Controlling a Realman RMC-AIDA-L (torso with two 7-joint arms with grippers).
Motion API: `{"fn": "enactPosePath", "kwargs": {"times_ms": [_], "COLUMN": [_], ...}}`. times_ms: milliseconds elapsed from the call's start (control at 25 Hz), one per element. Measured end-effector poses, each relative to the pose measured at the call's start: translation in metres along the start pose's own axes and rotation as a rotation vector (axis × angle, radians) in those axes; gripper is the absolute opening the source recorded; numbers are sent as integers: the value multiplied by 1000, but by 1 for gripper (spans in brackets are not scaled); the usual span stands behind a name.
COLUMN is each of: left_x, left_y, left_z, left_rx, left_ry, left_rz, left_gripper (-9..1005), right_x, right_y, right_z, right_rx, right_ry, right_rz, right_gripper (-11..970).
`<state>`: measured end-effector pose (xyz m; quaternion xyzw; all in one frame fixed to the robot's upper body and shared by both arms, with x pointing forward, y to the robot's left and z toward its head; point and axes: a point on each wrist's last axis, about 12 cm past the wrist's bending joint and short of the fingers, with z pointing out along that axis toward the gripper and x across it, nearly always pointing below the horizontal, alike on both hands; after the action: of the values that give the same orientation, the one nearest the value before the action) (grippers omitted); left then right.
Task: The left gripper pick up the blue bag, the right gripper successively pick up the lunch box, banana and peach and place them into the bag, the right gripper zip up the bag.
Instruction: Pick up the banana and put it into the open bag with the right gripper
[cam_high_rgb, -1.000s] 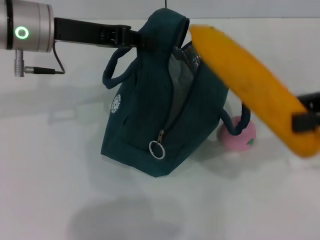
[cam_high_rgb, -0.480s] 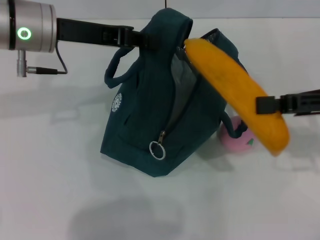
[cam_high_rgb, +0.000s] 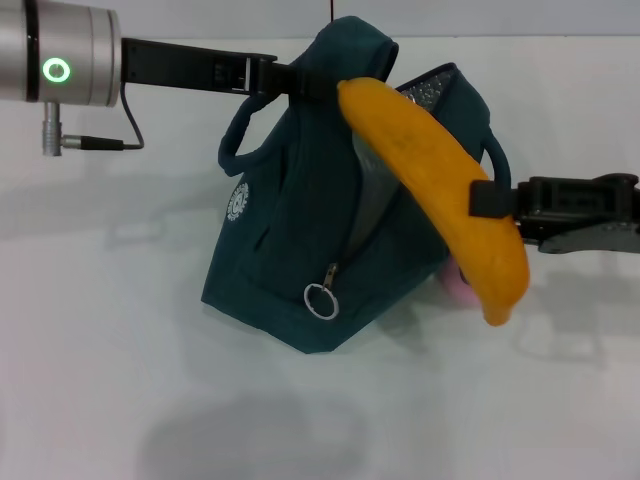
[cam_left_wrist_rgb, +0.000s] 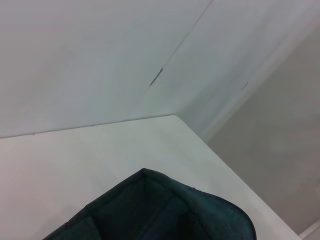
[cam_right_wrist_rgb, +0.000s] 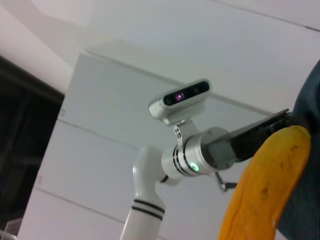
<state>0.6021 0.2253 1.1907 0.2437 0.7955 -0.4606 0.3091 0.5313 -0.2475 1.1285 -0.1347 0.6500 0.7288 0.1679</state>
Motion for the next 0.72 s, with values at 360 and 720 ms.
{"fn": "enactPosePath", "kwargs": {"times_ms": [360,720], "left_x": [1,1], "left_y": [0,-1], "left_z": [0,1], "left_rx": [5,9], "left_ry": [-2,0], "left_rz": [6,33], "left_gripper": [57,57], "right_x": [17,26], "right_y": [-10,-21], "right_z": [-17,-6], "right_rx": [30,39], "right_ry": [-155,-188], "right_rz": [68,144], "right_gripper": [454,453]}}
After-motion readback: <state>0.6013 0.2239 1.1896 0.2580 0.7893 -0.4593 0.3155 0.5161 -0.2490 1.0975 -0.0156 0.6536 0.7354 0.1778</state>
